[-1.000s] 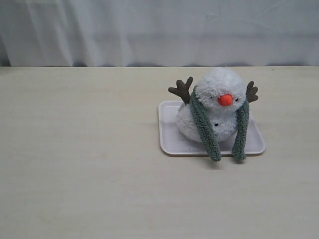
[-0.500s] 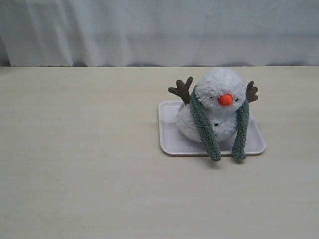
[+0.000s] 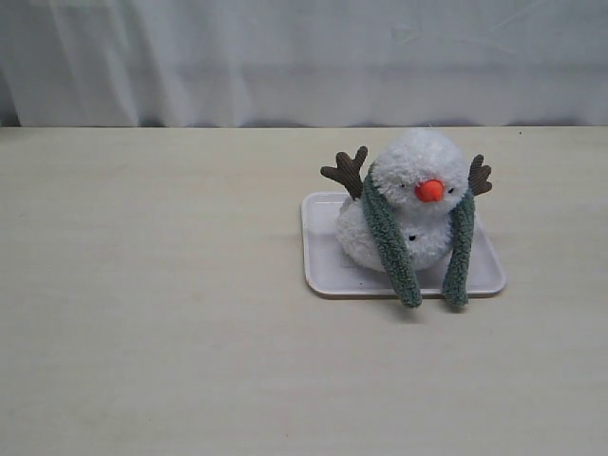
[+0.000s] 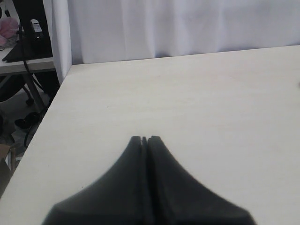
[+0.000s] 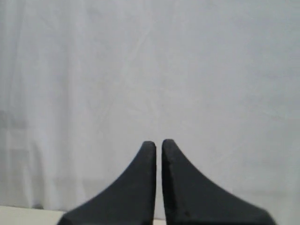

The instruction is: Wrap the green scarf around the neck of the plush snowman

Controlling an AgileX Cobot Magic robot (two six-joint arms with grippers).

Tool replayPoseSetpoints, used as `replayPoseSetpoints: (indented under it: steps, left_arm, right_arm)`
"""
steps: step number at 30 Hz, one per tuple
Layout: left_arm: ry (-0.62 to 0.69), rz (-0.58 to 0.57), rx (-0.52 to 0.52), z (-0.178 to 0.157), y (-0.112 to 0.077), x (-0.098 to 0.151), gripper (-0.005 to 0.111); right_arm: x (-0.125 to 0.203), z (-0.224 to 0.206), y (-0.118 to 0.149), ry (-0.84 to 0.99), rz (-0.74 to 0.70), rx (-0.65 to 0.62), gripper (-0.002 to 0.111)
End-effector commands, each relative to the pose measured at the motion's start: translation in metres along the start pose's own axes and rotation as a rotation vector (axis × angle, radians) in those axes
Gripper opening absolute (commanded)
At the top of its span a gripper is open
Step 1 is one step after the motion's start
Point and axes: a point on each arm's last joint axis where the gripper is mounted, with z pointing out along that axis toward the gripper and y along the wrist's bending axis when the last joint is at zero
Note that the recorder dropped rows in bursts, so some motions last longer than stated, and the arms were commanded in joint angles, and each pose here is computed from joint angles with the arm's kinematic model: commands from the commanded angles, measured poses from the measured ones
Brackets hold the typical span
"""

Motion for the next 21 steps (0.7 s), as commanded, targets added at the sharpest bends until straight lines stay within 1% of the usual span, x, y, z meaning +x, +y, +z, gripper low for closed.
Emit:
replayPoseSetpoints:
  steps: [1,5,8,14,21]
  left_arm:
    - [-0.009,-0.002,0.001,0.0,0.0,0.0,0.0]
    - [-0.009,-0.002,0.001,0.0,0.0,0.0,0.0]
    - [-0.009,-0.002,0.001,0.0,0.0,0.0,0.0]
    - [-0.009,-0.002,0.001,0.0,0.0,0.0,0.0]
    - [-0.009,-0.002,0.001,0.0,0.0,0.0,0.0]
  right_arm:
    - [0.027,0.008,-0.001,-0.004,-0.065,0.025,0.004]
    - [0.049,0.014,0.001,-0.031,-0.094,0.008,0.004]
    - [0.056,0.015,0.002,-0.026,-0.105,0.004,0.004]
    - [0.072,0.016,0.0,0.021,-0.139,0.053,0.004]
    - [0.108,0.017,-0.001,0.049,-0.164,0.082,0.004]
